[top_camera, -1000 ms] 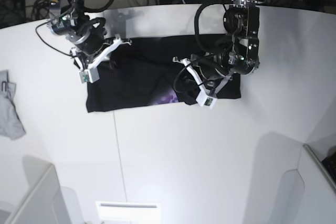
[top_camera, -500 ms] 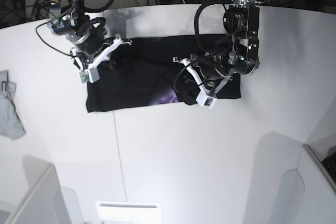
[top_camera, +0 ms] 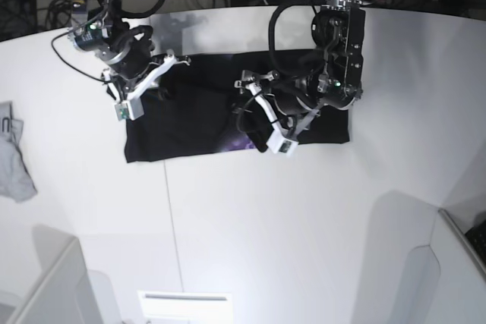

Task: Fold the T-shirt properly
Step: 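Release the folded end and lift both grippers away from the shirt, then lower both grippers to the two short ends of the folded shirt, then grasp both ends and push them inward toward each other, then fold the shirt end over with the right gripper onto the bundle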

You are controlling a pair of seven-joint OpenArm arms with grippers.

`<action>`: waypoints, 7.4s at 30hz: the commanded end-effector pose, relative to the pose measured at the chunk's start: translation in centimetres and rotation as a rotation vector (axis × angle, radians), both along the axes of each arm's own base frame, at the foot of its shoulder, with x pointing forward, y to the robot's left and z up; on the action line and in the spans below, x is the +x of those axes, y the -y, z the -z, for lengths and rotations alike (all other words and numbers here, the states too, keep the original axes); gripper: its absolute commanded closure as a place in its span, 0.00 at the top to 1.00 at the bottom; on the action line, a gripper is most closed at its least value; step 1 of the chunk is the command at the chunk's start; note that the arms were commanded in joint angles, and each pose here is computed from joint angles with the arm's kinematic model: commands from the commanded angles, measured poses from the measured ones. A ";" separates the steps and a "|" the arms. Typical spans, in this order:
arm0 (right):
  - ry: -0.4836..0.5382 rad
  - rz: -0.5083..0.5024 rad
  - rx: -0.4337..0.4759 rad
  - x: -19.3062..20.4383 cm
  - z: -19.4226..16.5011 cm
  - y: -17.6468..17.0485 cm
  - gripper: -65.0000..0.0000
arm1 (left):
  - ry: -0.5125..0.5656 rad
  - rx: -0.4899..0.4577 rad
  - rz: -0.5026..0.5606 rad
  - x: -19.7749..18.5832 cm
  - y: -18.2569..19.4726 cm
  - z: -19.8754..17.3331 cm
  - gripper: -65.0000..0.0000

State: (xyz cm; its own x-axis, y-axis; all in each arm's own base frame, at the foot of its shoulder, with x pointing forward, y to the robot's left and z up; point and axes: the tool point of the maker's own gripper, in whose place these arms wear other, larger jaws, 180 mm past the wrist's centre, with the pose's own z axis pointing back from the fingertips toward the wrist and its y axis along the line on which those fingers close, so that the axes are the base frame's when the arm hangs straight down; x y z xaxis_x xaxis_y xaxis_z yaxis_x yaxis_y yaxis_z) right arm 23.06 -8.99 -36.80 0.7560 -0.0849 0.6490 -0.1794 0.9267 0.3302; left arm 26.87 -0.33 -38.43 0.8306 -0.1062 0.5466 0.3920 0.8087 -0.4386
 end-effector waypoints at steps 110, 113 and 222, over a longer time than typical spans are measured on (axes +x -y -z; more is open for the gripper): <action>-0.174 0.008 -0.004 6.0 -1.8 4.2 0.00 | 0.148 0.321 -0.222 2.6 -19.6 5.5 0.00; -0.168 0.001 0.039 6.0 -2.5 1.9 0.00 | 0.139 0.319 -0.221 2.1 -19.5 5.8 0.00; -0.253 -0.261 0.427 2.7 0.5 -17.7 0.50 | 0.116 0.516 -0.265 -7.6 -26.7 1.2 0.00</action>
